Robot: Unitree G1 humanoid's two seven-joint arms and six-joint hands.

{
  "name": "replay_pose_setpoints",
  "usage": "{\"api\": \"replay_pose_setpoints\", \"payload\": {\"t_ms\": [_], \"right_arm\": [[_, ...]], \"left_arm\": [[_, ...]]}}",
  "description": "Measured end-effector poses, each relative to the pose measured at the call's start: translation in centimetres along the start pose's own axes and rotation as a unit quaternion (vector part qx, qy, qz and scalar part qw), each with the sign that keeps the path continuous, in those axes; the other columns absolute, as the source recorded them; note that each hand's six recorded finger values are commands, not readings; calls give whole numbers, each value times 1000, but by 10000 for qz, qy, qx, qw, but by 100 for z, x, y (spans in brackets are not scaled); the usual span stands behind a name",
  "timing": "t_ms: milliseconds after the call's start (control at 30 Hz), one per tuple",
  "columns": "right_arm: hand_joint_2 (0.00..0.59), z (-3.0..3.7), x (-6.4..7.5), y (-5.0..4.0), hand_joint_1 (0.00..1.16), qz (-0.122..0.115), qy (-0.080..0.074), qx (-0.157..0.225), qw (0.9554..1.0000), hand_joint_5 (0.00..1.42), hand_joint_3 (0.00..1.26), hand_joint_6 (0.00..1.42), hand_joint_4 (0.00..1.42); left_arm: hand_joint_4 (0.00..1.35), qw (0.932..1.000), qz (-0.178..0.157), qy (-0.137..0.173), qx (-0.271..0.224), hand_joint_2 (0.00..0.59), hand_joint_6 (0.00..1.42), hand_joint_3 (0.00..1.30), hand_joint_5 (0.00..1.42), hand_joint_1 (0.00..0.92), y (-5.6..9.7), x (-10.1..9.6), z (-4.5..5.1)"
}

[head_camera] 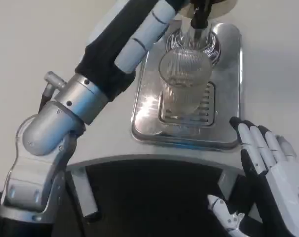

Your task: Grasp the cup under the faucet to collect the drink, then remove the cup.

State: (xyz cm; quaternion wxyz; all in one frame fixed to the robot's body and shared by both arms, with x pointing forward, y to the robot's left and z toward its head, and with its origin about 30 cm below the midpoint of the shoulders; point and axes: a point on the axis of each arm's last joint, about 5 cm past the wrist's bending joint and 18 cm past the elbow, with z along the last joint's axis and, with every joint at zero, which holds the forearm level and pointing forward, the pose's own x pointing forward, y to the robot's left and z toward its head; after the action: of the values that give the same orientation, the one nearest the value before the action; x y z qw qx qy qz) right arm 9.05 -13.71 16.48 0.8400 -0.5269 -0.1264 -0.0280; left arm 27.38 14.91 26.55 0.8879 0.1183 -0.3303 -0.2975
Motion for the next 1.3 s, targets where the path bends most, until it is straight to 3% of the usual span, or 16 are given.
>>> {"api": "replay_pose_setpoints", "payload": {"t_ms": [200,733,900,1067,1300], "right_arm": [[466,-8,-1,-4,281,-54,18,-8,10000,0,0,0,0],[474,-20,7,7,288,-69,29,-6,10000,0,0,0,0],[469,-11,11,10,329,-93,45,103,9999,0,0,0,0],[461,-5,28,7,388,-153,67,185,9997,0,0,0,0],[457,7,45,10,450,-228,180,365,9989,0,0,0,0]], "left_arm": [[0,9997,-215,99,93,209,0,0,0,0,-13,45,-19],[0,9991,-281,136,270,211,0,0,0,0,-1,45,-11],[0,9966,-388,162,713,210,0,0,0,0,13,36,11],[0,9880,-583,111,1428,210,0,0,0,0,27,40,48],[0,9810,-731,12,1794,210,0,0,0,0,29,37,38]]}}
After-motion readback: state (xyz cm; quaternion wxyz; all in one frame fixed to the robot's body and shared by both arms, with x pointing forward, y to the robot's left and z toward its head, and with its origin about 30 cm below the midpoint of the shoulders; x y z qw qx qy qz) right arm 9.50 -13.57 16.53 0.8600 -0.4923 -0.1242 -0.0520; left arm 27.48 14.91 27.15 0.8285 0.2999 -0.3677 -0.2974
